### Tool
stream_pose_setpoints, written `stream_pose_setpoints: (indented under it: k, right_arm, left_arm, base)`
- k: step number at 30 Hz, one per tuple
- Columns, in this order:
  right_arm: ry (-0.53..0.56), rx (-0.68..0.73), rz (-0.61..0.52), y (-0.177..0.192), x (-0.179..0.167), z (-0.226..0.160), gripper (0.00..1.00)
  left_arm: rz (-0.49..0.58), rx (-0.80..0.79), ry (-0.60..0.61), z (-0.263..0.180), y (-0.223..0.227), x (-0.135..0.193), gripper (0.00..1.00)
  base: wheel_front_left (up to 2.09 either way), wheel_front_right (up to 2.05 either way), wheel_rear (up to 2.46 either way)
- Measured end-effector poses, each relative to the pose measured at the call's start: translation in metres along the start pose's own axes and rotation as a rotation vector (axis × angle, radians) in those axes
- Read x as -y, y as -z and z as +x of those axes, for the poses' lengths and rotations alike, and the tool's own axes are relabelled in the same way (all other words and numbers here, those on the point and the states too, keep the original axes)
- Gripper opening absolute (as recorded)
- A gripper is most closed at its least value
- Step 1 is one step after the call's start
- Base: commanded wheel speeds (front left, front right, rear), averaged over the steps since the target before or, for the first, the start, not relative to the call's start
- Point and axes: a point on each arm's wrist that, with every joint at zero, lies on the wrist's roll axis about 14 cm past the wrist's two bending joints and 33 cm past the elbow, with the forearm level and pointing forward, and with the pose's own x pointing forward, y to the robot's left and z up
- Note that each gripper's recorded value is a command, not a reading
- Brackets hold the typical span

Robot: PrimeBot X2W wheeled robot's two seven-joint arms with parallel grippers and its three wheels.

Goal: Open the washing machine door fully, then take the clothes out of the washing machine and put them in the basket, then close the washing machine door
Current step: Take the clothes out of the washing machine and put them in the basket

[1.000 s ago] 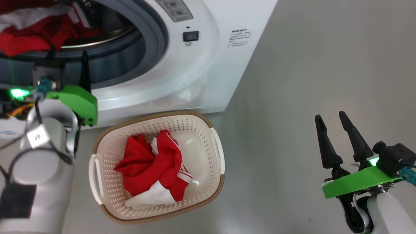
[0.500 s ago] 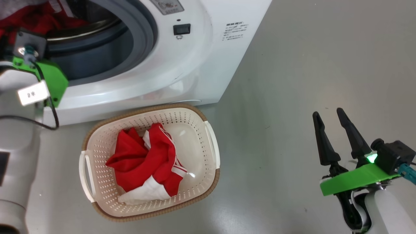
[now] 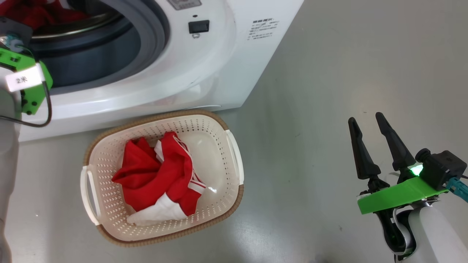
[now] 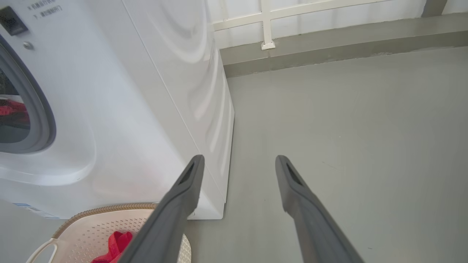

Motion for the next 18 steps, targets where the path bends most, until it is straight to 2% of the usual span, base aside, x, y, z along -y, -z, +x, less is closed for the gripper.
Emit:
stream_pose_setpoints:
  k: [6, 7, 9, 10, 11, 12, 13, 18]
  right_arm:
    - [0.009, -0.003, -0.001, 0.0015, 0.0032, 0.0011, 1.00]
    - [0.008, 0.002, -0.002, -0.0001, 0.0027, 0.0030, 1.00]
    - [0.005, 0.009, -0.002, -0.0024, 0.0020, 0.0049, 1.00]
    - [0.005, 0.010, -0.002, -0.0025, 0.0019, 0.0049, 1.00]
    - [0.005, 0.010, -0.002, -0.0026, 0.0019, 0.0049, 1.00]
    - [0.005, 0.010, -0.002, -0.0027, 0.0018, 0.0049, 1.00]
    - [0.004, 0.011, -0.002, -0.0029, 0.0016, 0.0050, 1.00]
    - [0.000, 0.013, -0.001, -0.0037, 0.0003, 0.0055, 1.00]
  left_arm:
    - [0.002, -0.026, 0.006, 0.0058, 0.0041, 0.0026, 1.00]
    - [0.000, -0.029, 0.005, 0.0064, 0.0038, 0.0020, 0.97]
    - [-0.002, -0.038, 0.005, 0.0066, 0.0051, 0.0022, 0.55]
    - [-0.004, -0.045, 0.005, 0.0064, 0.0065, 0.0022, 0.45]
    - [-0.009, -0.048, 0.005, 0.0062, 0.0074, 0.0020, 0.21]
    - [-0.012, -0.050, 0.005, 0.0061, 0.0078, 0.0019, 0.04]
    - [-0.018, -0.051, 0.004, 0.0058, 0.0080, 0.0015, 0.00]
    - [-0.042, -0.044, -0.001, 0.0042, 0.0073, -0.0010, 0.00]
  base:
    - [0.00, 0.00, 0.00]
    - [0.00, 0.00, 0.00]
    - [0.00, 0.00, 0.00]
    - [0.00, 0.00, 0.00]
    - [0.00, 0.00, 0.00]
    - [0.00, 0.00, 0.00]
    - [0.00, 0.00, 0.00]
    - [0.00, 0.00, 0.00]
